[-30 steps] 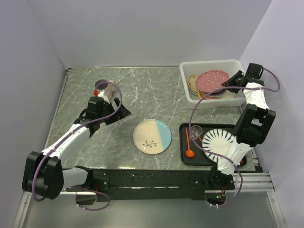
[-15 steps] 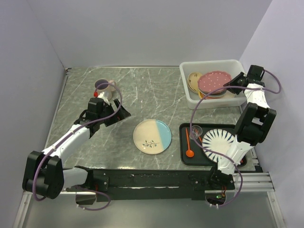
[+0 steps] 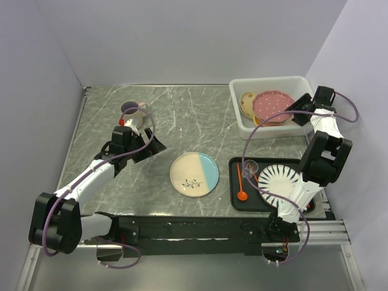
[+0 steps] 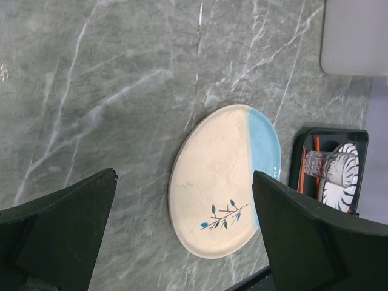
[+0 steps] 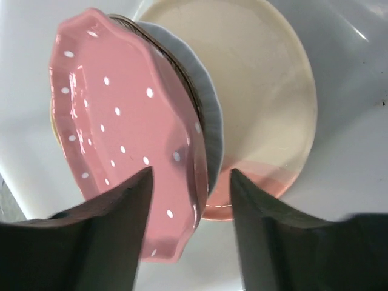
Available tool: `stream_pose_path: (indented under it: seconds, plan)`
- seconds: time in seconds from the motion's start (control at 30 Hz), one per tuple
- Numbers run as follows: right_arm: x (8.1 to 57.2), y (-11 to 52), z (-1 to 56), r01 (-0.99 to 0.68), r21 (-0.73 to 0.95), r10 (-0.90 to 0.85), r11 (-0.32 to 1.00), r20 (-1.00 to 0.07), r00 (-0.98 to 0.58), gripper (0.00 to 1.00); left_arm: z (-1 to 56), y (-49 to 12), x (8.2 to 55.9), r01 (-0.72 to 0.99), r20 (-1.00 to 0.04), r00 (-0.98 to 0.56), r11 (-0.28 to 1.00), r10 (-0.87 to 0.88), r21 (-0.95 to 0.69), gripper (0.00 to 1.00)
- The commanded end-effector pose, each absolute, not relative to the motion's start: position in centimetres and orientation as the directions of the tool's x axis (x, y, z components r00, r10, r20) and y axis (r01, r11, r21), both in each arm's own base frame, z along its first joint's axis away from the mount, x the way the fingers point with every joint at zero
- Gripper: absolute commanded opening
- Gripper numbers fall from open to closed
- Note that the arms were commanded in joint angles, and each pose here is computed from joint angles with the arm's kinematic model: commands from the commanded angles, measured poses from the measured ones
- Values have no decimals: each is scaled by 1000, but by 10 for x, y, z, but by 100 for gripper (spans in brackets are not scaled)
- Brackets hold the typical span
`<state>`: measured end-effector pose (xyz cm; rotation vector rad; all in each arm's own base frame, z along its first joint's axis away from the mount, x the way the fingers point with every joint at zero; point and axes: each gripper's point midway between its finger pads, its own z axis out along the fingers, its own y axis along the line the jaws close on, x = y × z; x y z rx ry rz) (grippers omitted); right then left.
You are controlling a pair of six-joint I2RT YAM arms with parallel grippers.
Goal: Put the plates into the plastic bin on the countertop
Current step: Place the plate in the plastic bin.
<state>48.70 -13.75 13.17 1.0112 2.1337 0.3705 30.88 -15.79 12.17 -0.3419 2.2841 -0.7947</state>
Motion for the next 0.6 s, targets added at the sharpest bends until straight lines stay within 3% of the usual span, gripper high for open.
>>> stream_pose_path:
  seconds: [0.0,0.2,0.57]
  plan:
    - [489,-147,181,505,547,732,667,-605,-313,71,127,-160,309,15,-541,-718,768,-437,-640,99]
    - [476,-146,229,449,576,704,683,-683,-194,82,123,-165,306,32,-525,-738,755,-424,-655,99]
    - [463,-135,275,353,610,677,710,-729,-102,86,106,-176,303,37,-469,-793,737,-389,-675,99]
